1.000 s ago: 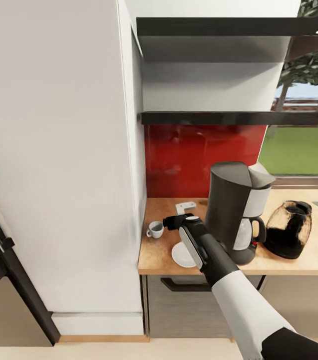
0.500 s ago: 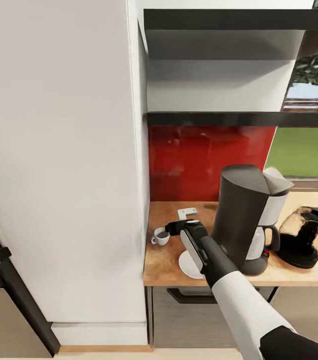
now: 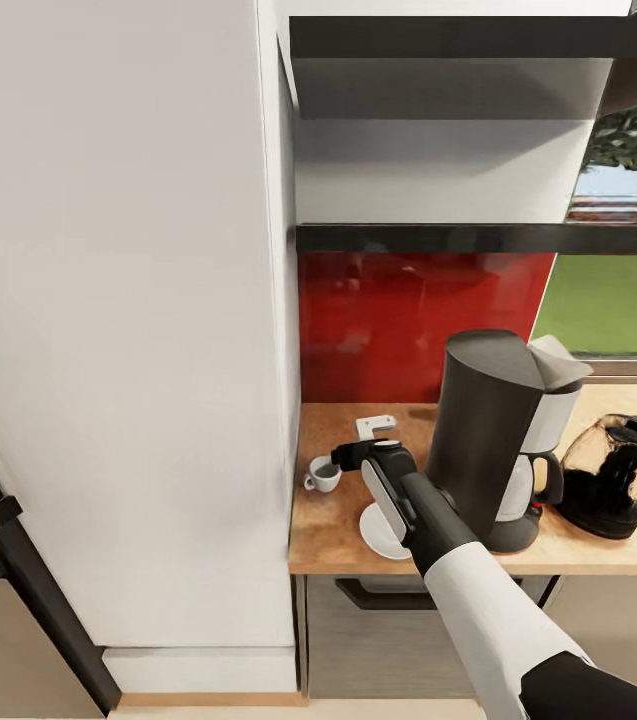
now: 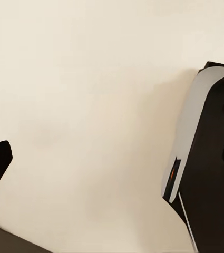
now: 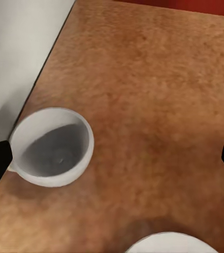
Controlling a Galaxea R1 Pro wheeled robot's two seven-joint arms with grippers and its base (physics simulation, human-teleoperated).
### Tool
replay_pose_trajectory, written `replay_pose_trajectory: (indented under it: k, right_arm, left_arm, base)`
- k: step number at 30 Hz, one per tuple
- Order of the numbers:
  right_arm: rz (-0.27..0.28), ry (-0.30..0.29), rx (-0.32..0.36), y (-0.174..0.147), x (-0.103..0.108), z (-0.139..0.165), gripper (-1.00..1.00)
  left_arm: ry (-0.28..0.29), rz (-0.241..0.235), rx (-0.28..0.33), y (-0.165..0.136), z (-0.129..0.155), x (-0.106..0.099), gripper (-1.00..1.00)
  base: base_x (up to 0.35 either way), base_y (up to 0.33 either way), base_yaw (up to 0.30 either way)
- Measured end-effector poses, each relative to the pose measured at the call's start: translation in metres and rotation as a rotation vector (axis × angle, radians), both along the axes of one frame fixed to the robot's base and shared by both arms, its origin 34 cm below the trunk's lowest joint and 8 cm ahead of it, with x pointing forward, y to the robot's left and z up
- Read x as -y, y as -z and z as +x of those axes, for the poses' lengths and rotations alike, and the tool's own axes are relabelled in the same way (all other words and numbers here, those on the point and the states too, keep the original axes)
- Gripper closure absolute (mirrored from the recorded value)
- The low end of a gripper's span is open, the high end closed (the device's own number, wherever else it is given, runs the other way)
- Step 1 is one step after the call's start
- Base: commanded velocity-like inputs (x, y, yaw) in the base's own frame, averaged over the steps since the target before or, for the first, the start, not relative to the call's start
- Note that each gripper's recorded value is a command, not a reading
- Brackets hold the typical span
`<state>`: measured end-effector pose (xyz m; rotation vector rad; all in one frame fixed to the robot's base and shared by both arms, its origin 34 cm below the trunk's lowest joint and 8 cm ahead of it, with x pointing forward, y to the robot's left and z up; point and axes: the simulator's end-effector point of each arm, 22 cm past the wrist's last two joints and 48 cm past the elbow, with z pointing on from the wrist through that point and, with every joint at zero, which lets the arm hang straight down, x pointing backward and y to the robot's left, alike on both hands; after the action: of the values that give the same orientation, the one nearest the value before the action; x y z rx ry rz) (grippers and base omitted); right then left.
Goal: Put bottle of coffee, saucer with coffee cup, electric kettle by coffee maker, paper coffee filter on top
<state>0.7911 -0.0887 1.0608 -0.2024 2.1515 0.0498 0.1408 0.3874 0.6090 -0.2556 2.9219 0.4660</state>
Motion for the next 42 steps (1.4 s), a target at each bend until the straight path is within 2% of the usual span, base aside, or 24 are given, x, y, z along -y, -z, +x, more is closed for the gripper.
replay_pose_trajectory:
  k: [8, 16, 23, 35, 42]
  right_arm:
    - [-0.002, -0.002, 0.001, 0.000, 0.000, 0.000, -1.00]
    - [-0.004, -0.002, -0.001, 0.001, 0.000, 0.000, -1.00]
    - [-0.007, -0.003, -0.004, 0.003, -0.001, -0.001, -1.00]
    - [-0.034, 0.002, -0.099, 0.046, 0.005, -0.012, -1.00]
    - [-0.040, 0.003, -0.117, 0.054, 0.007, -0.014, -1.00]
  left_arm:
    - [-0.001, 0.000, -0.001, 0.000, -0.001, 0.000, -1.00]
    - [-0.008, -0.003, -0.062, 0.000, -0.028, 0.002, -1.00]
    - [-0.009, -0.004, -0.079, 0.000, -0.038, 0.001, -1.00]
    - [-0.009, -0.004, -0.081, 0.000, -0.040, 0.001, -1.00]
    - [-0.010, -0.005, -0.081, 0.000, -0.040, 0.000, -1.00]
  base:
    - [0.252, 0.000, 0.000]
    - [0.026, 0.000, 0.000]
    - [0.133, 0.040, 0.000]
    - [0.019, 0.007, 0.000]
    - [0.034, 0.000, 0.000]
